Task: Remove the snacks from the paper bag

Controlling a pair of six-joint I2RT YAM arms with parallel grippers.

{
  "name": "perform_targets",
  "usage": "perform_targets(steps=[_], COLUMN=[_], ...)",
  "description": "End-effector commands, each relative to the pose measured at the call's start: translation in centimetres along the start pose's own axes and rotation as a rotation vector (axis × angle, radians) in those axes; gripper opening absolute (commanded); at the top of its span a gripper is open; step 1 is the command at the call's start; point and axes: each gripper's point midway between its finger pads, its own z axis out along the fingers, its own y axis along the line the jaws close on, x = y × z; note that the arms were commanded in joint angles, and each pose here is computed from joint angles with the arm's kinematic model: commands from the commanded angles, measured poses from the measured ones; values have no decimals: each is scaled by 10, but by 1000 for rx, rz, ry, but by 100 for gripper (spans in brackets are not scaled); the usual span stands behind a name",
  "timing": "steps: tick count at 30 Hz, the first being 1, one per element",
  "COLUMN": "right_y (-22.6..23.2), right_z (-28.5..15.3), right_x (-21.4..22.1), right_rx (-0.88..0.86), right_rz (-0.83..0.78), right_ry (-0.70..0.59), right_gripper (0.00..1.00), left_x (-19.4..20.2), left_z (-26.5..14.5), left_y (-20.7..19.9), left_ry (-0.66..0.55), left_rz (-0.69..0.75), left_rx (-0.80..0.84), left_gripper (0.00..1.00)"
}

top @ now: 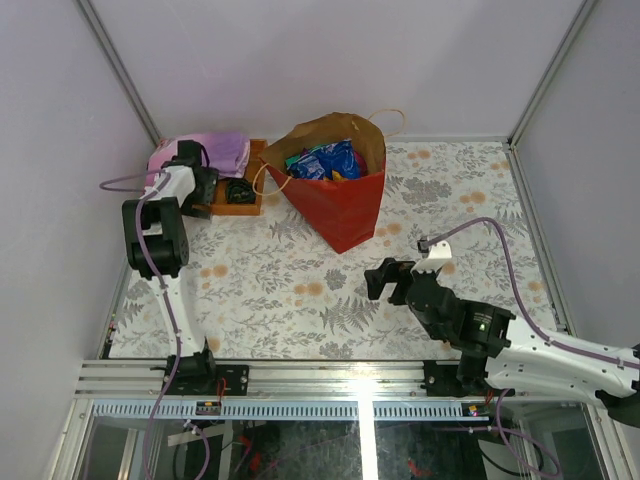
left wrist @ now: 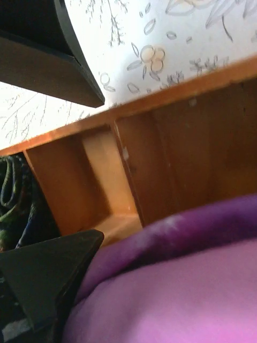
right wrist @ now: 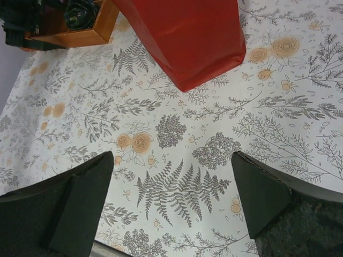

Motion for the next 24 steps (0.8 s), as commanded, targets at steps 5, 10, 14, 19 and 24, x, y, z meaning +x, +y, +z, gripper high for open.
perform_targets(steps=[5, 10, 14, 19, 24], right_y=[19, 36, 51, 22, 18], right_z=[12, 26, 35, 72, 101], right_x=[-22, -68, -125, -193, -210], right_rx=[30, 74, 107, 156, 146], right_rz=[-32, -148, -194, -104, -159], right_ry=[-47, -215, -316, -304, -176], right_gripper=[99, 99, 99, 99, 99], left_x=[-4, 18, 46, 45, 35], left_z=[-26, -109, -195, -270, -296], left_y=[-34, -25, -25, -38, -88], left_ry=[28, 42, 43, -77, -140], left_rz=[163, 350, 587, 734, 867], left_rx=[148, 378, 668, 817, 843], left_gripper=[100, 100, 100, 100, 100])
